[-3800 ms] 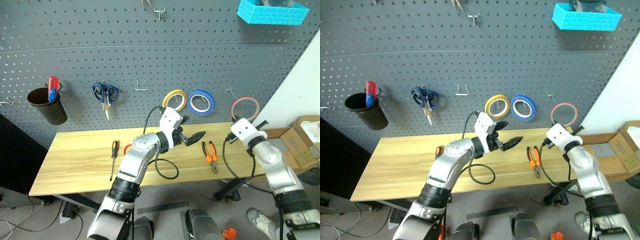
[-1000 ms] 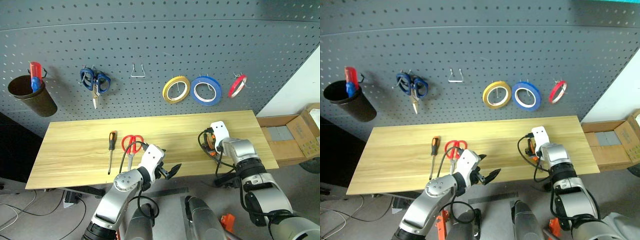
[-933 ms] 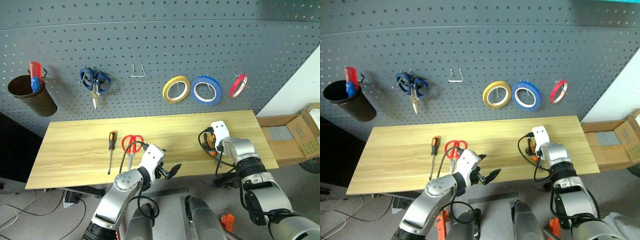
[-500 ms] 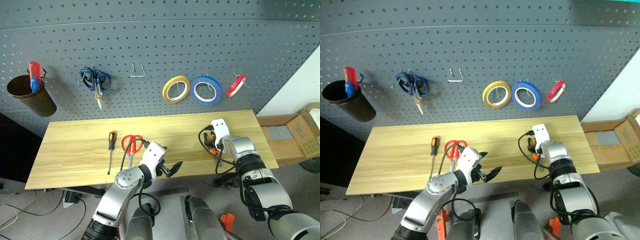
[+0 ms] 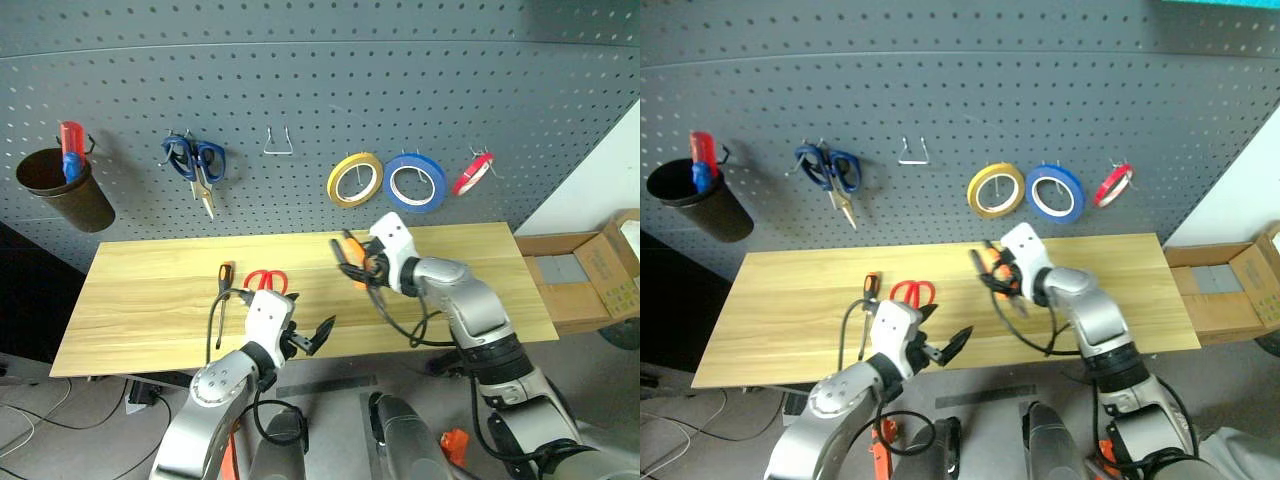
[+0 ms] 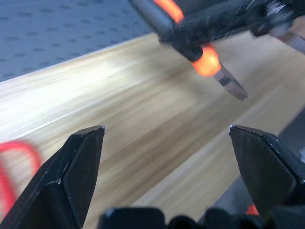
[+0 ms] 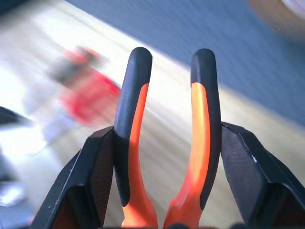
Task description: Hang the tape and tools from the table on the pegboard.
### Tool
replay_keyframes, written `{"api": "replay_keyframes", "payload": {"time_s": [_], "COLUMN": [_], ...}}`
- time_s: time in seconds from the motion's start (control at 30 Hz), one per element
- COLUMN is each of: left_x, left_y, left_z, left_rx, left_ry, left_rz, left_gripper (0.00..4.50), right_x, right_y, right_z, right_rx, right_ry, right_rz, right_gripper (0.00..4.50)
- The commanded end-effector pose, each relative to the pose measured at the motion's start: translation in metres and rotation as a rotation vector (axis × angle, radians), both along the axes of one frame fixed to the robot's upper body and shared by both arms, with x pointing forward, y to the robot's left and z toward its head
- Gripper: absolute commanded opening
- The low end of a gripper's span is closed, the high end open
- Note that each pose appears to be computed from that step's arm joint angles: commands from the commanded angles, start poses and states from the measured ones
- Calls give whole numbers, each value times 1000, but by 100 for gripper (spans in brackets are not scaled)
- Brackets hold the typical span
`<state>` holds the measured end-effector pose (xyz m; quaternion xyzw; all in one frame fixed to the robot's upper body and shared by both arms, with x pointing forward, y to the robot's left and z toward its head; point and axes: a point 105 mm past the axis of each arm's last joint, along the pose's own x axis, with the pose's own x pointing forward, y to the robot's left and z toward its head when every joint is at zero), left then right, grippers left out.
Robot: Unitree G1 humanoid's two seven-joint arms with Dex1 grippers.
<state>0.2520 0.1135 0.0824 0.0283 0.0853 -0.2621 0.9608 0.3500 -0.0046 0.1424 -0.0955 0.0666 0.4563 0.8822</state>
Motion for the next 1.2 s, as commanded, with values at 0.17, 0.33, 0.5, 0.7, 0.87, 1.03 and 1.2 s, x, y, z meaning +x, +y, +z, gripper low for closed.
{"api": "replay_keyframes", "payload": {"time_s": [0.17,0.33,0.5,0.7,0.87,1.03,1.2], "left_x": [-10,20,63,109,124,127,126], "left_y": [16,39,58,39,17,9,6], "left_z": [55,79,109,138,135,130,130], "left_rx": [-33,0,50,25,32,46,36], "left_ry": [-183,-286,-401,-473,-452,-423,-411], "left_rz": [173,243,271,209,104,46,45], "left_gripper": [450,450,450,450,450,450,450], "right_x": [-3,16,43,63,69,76,83], "right_y": [64,70,62,50,44,34,19], "right_z": [113,164,200,219,224,221,210], "right_rx": [323,415,432,412,426,430,489], "right_ry": [-280,-493,-661,-756,-770,-762,-740], "right_rz": [108,29,-132,-256,-299,-354,-449], "right_gripper": [277,277,277,277,277,277,277]}}
